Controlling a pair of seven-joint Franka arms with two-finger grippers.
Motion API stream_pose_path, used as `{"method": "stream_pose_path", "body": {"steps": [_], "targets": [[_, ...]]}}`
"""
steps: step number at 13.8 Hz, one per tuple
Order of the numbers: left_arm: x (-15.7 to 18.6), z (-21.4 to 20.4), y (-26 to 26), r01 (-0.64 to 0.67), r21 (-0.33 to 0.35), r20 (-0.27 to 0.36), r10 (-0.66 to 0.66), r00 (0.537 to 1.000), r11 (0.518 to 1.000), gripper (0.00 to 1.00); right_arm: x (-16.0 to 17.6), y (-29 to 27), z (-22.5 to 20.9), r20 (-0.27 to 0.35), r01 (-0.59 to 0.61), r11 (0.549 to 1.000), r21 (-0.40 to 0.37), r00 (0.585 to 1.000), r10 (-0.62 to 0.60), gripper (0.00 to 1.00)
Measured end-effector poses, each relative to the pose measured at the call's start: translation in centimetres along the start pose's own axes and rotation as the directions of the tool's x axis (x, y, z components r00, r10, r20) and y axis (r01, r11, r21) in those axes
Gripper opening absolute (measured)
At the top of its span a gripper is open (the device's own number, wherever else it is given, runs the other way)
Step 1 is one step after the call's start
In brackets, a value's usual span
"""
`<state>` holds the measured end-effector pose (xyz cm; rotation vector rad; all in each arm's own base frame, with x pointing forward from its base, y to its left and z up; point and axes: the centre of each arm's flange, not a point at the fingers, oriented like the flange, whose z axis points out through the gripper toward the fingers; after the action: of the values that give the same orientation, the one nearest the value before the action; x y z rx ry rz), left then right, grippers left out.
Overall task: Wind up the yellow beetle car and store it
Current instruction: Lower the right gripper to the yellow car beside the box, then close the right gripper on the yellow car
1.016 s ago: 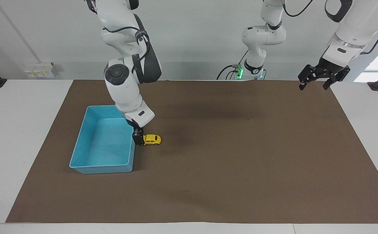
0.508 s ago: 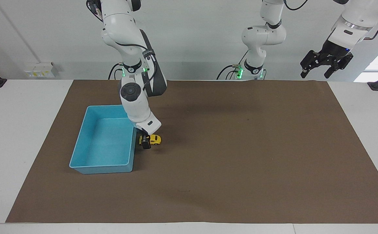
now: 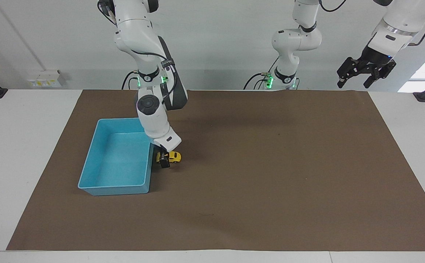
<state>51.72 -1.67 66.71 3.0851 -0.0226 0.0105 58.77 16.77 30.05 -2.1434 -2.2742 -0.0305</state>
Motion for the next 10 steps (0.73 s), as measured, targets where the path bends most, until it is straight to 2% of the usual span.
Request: {"method": "stream_pose_path", "body": {"steps": [2,3,5,6,7,8,10], "targets": [[0.0,0.0,-0.06,0.001,0.0,0.0,-0.001,1.0,1.0,1.0,0.12,-0.09,0.07,0.0,0.002,1.0,0.001,1.0,-0.002,0.99],[0.0,-0.01,-0.09,0.002,0.0,0.0,-0.002,1.0,1.0,1.0,0.21,-0.12,0.06,0.0,0.004,1.0,0.001,1.0,-0.004,0.93],[0.0,-0.01,-0.24,0.004,0.0,0.0,-0.004,1.0,1.0,1.0,0.43,-0.18,0.06,0.0,0.008,1.0,0.002,1.0,-0.008,0.72],[0.01,-0.02,-0.38,0.007,0.0,0.0,-0.007,1.0,1.0,1.0,0.53,-0.21,0.06,0.0,0.009,1.0,0.002,1.0,-0.009,0.72],[0.01,-0.03,-0.53,0.01,0.0,-0.001,-0.01,1.0,1.0,1.0,0.57,-0.23,0.06,0.0,0.01,1.0,0.002,1.0,-0.01,0.62],[0.01,-0.03,-0.62,0.007,0.0,0.0,-0.007,1.0,1.0,1.0,0.57,-0.22,0.03,0.0,0.008,1.0,0.001,1.0,-0.008,0.48],[0.05,0.08,-0.71,-0.02,0.005,0.002,0.02,1.0,1.0,1.0,0.59,-0.23,-0.06,0.0,0.007,1.0,0.0,1.0,-0.007,0.45]]}}
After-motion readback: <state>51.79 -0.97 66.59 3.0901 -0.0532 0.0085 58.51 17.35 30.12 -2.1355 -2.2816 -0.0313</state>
